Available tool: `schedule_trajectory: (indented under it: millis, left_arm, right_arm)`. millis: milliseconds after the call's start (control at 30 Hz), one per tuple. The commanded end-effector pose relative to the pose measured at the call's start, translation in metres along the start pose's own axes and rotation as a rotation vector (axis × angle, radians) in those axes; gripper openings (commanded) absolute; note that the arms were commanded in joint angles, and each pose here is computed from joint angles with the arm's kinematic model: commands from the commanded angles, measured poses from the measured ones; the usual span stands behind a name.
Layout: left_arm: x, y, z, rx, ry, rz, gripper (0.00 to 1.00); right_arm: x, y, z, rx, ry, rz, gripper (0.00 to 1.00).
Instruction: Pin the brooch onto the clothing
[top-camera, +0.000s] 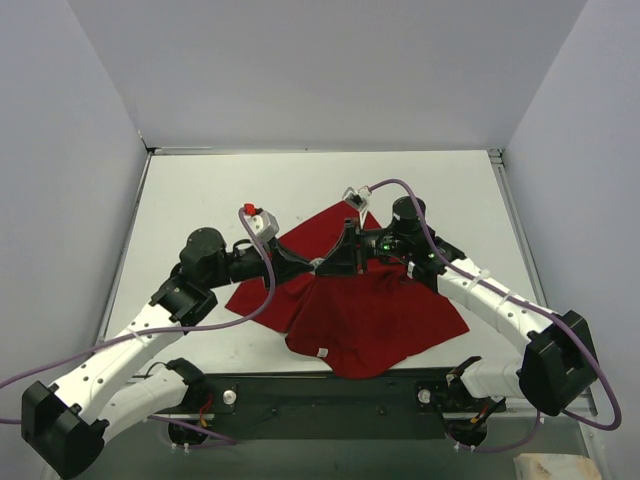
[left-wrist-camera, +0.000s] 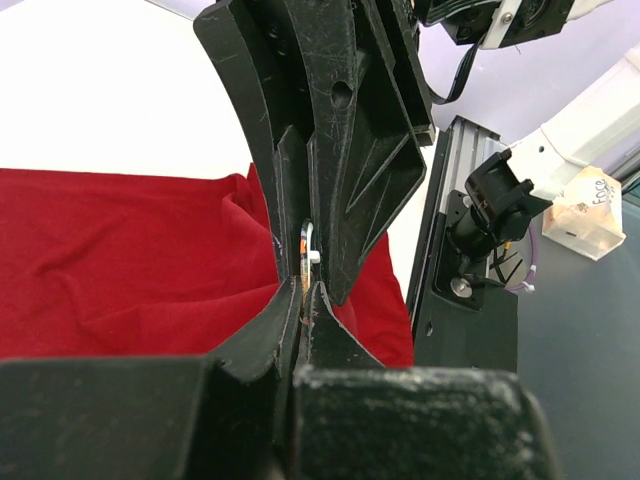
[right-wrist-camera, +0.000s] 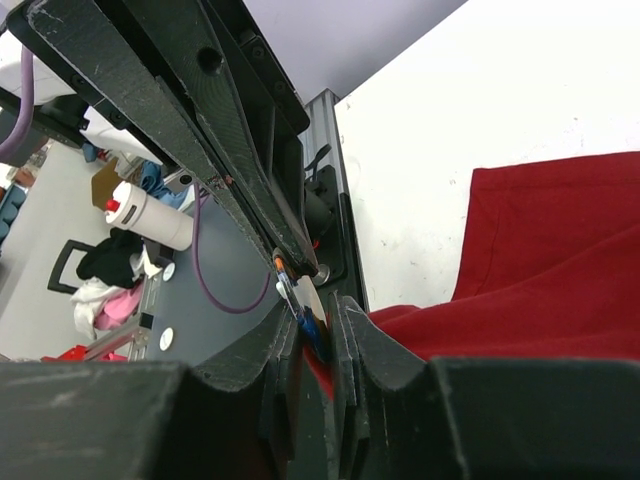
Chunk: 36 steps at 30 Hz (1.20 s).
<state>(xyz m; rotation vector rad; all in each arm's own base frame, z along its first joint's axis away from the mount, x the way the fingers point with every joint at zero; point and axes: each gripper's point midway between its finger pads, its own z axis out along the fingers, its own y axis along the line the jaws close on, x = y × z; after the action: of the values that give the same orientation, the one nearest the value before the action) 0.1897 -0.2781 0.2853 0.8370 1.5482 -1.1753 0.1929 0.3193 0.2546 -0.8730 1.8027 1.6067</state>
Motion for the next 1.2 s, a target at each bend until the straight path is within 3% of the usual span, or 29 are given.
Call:
schedule_trajectory:
  millis: [0, 1167]
  left_arm:
    - [-0.022, -0.034, -0.003, 0.123, -0.062, 0.081, 0.0]
    - [-0.005, -0.009, -0.015, 0.032, -0.123, 0.002, 0.0]
  right_arm:
    - [-0.025, 0.003, 0.001, 0.032, -0.093, -0.1, 0.0]
    - [-0.029, -0.001, -0.012, 0.028, -0.184, -0.1, 0.0]
